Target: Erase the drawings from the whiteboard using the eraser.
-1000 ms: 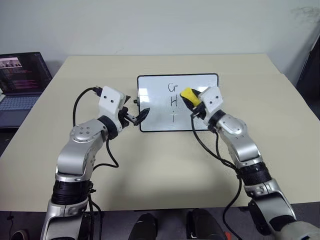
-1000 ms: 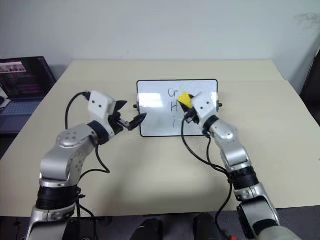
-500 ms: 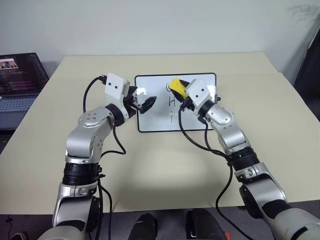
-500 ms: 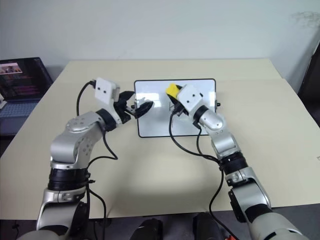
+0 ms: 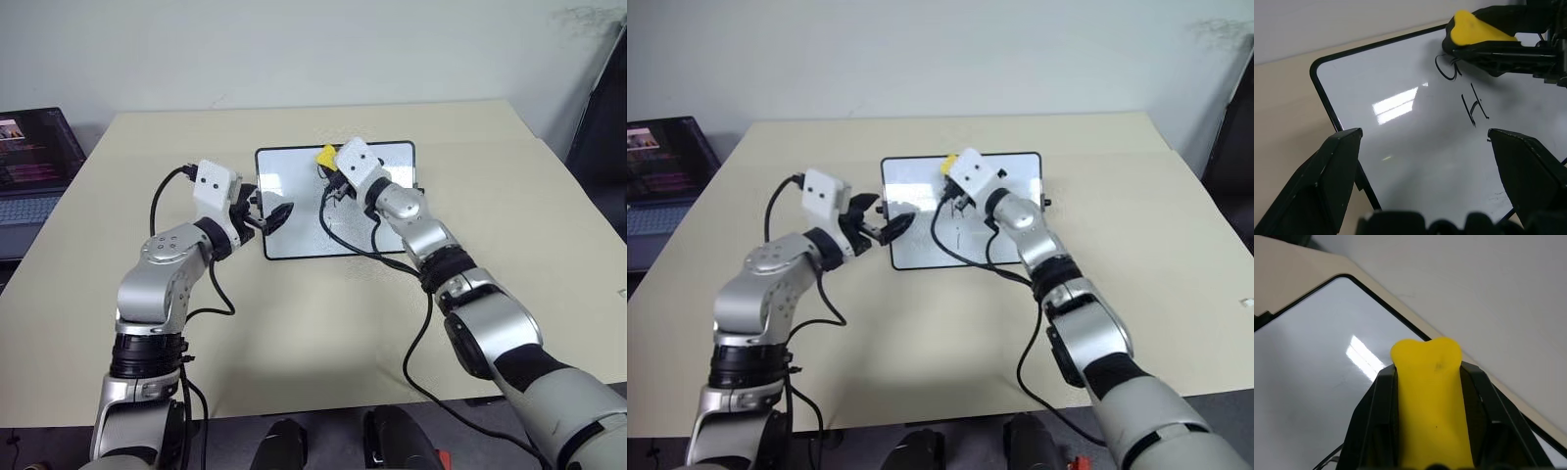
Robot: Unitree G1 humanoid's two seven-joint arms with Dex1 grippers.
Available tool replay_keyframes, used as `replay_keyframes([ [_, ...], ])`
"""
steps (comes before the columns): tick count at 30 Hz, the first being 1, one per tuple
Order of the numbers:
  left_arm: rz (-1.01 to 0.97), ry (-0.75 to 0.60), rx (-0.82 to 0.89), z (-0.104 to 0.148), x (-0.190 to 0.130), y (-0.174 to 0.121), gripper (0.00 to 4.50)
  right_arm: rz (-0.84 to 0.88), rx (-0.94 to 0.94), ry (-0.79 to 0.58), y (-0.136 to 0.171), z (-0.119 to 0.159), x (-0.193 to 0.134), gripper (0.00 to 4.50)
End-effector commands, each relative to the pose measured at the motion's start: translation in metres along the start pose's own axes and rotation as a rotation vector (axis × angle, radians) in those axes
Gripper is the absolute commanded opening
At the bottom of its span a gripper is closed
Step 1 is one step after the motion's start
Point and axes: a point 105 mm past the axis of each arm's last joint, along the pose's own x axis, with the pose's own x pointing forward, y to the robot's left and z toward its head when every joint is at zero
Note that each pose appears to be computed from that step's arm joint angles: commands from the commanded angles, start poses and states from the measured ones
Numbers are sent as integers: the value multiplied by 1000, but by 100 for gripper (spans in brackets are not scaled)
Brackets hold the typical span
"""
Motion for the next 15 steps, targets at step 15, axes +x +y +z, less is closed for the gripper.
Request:
replay_keyframes([
  [15,-11,-56,18,15,-2,-6,450,40,-89,172,18,-36,-2,133],
])
